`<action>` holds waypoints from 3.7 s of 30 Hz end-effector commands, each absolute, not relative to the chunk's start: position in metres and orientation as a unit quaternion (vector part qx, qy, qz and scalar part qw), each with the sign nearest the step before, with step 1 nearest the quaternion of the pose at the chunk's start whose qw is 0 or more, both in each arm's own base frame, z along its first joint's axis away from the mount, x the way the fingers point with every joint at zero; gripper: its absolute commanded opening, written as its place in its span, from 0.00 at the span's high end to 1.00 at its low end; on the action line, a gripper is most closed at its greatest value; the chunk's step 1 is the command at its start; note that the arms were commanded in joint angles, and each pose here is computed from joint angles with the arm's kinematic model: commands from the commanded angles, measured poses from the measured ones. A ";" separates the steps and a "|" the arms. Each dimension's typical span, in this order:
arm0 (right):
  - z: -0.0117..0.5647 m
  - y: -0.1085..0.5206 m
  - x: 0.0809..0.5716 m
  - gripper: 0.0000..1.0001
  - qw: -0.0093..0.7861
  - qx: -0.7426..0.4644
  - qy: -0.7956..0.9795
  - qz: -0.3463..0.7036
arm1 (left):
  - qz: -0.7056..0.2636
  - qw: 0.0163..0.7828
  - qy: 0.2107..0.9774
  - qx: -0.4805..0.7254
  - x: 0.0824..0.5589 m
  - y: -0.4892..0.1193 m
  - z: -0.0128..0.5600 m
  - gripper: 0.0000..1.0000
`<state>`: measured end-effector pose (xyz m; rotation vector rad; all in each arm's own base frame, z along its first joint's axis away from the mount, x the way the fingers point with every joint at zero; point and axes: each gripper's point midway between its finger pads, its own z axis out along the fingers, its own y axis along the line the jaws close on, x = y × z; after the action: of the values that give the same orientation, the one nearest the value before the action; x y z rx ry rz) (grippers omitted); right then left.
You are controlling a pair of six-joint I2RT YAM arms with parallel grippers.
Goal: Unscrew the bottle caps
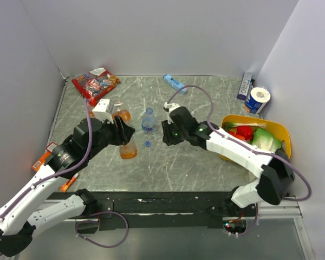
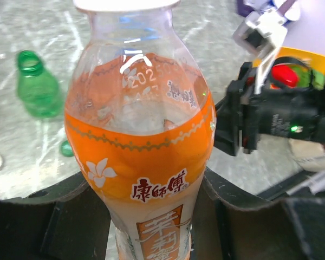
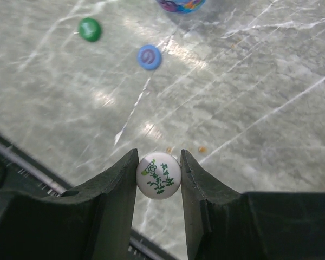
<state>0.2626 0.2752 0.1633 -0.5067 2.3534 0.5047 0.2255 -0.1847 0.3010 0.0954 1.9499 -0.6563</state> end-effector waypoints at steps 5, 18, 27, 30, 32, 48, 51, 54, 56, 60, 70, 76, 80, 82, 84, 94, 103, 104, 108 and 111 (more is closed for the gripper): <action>0.124 0.289 0.306 0.86 0.366 -0.154 0.908 0.134 | -0.251 0.539 0.804 -0.004 0.224 -0.160 0.316 0.46; 0.063 0.264 0.313 0.83 0.333 -0.134 0.933 0.040 | -0.269 0.539 0.797 -0.035 0.209 -0.147 0.314 0.46; 0.035 0.255 0.325 0.79 0.314 -0.124 0.941 -0.009 | -0.269 0.532 0.803 -0.029 0.208 -0.149 0.314 0.46; 0.034 0.252 0.329 0.75 0.319 -0.123 0.940 -0.013 | -0.265 0.532 0.803 -0.032 0.208 -0.147 0.316 0.46; 0.033 0.251 0.331 0.72 0.321 -0.121 0.939 -0.011 | -0.265 0.531 0.804 -0.033 0.208 -0.147 0.314 0.46; 0.033 0.254 0.330 0.36 0.319 -0.140 0.937 0.026 | -0.273 0.520 0.810 -0.004 0.213 -0.164 0.304 0.46; 0.043 0.251 0.329 0.36 0.324 -0.142 0.935 0.025 | -0.274 0.521 0.808 0.008 0.215 -0.167 0.304 0.46; 0.068 0.241 0.323 0.35 0.341 -0.136 0.930 0.027 | -0.283 0.521 0.804 0.038 0.214 -0.176 0.303 0.47; 0.094 0.228 0.314 0.35 0.361 -0.126 0.923 0.036 | -0.290 0.523 0.800 0.054 0.216 -0.182 0.304 0.47; 0.138 0.190 0.296 0.32 0.375 -0.070 0.922 0.067 | -0.302 0.523 0.790 0.103 0.214 -0.198 0.305 0.49; 0.353 0.216 0.238 0.27 0.307 -0.166 0.861 0.369 | -0.281 0.482 0.782 0.277 0.186 -0.279 0.279 0.48; 0.402 0.237 0.207 0.28 0.221 -0.196 0.841 0.453 | -0.283 0.483 0.768 0.312 0.178 -0.302 0.284 0.48; 0.374 0.242 0.194 0.32 0.170 -0.207 0.857 0.441 | -0.299 0.479 0.767 0.304 0.173 -0.307 0.283 0.48; 0.363 0.248 0.186 0.32 0.148 -0.214 0.856 0.446 | -0.306 0.476 0.767 0.302 0.170 -0.309 0.283 0.47; 0.364 0.256 0.181 0.33 0.152 -0.227 0.848 0.454 | -0.312 0.471 0.768 0.302 0.166 -0.313 0.283 0.48; 0.357 0.268 0.189 0.35 0.144 -0.221 0.848 0.460 | -0.314 0.462 0.765 0.321 0.155 -0.325 0.281 0.47; 0.348 0.267 0.187 0.42 0.131 -0.228 0.851 0.455 | -0.322 0.459 0.767 0.313 0.152 -0.327 0.280 0.48; 0.346 0.267 0.185 0.42 0.127 -0.230 0.852 0.452 | -0.326 0.460 0.766 0.310 0.152 -0.328 0.282 0.48; 0.340 0.267 0.184 0.44 0.127 -0.234 0.856 0.443 | -0.329 0.453 0.766 0.315 0.150 -0.333 0.279 0.48; 0.336 0.270 0.184 0.47 0.124 -0.237 0.857 0.441 | -0.330 0.454 0.764 0.318 0.148 -0.335 0.280 0.48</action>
<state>0.1876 0.2644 0.3390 -0.6430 2.5102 1.2752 0.1482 -0.3192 0.2475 0.8279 1.9681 -0.7329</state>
